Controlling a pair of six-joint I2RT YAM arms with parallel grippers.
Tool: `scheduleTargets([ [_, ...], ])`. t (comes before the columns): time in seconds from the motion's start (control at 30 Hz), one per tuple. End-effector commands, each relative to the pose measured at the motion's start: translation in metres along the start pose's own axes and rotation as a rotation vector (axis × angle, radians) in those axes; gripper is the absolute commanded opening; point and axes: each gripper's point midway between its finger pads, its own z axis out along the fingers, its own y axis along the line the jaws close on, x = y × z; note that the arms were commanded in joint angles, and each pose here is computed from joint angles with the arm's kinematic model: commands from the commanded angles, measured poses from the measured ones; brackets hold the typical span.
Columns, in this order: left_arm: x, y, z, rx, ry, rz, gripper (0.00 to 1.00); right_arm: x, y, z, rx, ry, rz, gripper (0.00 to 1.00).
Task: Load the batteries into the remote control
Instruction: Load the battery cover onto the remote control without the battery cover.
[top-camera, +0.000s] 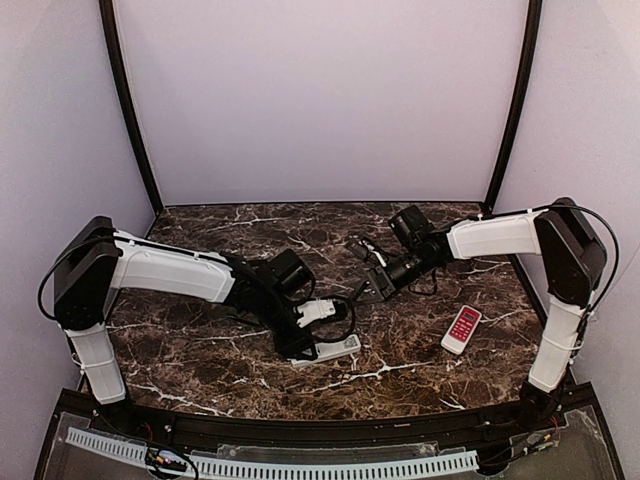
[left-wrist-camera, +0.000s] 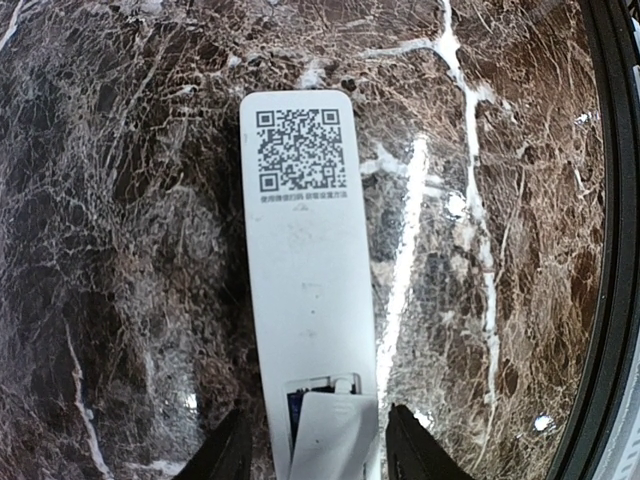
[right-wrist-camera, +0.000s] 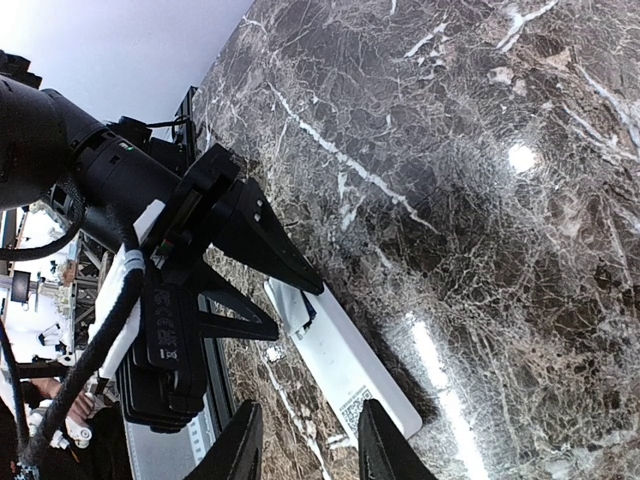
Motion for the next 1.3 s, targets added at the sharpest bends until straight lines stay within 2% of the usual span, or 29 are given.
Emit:
scheduleTargets([
  [0.0, 0.000, 0.000, -0.001, 0.013, 0.010, 0.003, 0.45, -0.003, 0.001, -0.005, 0.003, -0.017, -0.015, 0.32],
  [0.37, -0.001, 0.004, 0.001, 0.002, 0.014, 0.001, 0.35, -0.003, 0.000, -0.005, 0.003, -0.018, -0.016, 0.32],
  [0.67, -0.003, 0.005, 0.002, 0.004, 0.015, -0.006, 0.33, -0.002, 0.000, -0.005, 0.002, -0.015, -0.013, 0.32],
  [0.73, -0.003, 0.005, 0.001, 0.003, 0.013, -0.005, 0.34, -0.002, 0.000, -0.005, 0.002, -0.015, -0.012, 0.32],
  [0.87, -0.011, 0.006, -0.004, -0.002, -0.003, -0.005, 0.46, -0.003, 0.000, -0.006, 0.003, -0.018, -0.014, 0.32],
  [1.07, -0.038, 0.013, -0.038, -0.050, -0.121, -0.033, 0.54, -0.009, 0.004, -0.011, 0.019, -0.034, -0.025, 0.32],
  [1.2, -0.046, 0.021, -0.067, -0.109, -0.202, -0.088, 0.54, -0.013, 0.012, -0.016, 0.018, -0.052, -0.038, 0.28],
  [1.27, -0.035, 0.021, -0.075, -0.133, -0.217, -0.135, 0.52, -0.013, 0.020, -0.019, 0.009, -0.057, -0.044, 0.27],
])
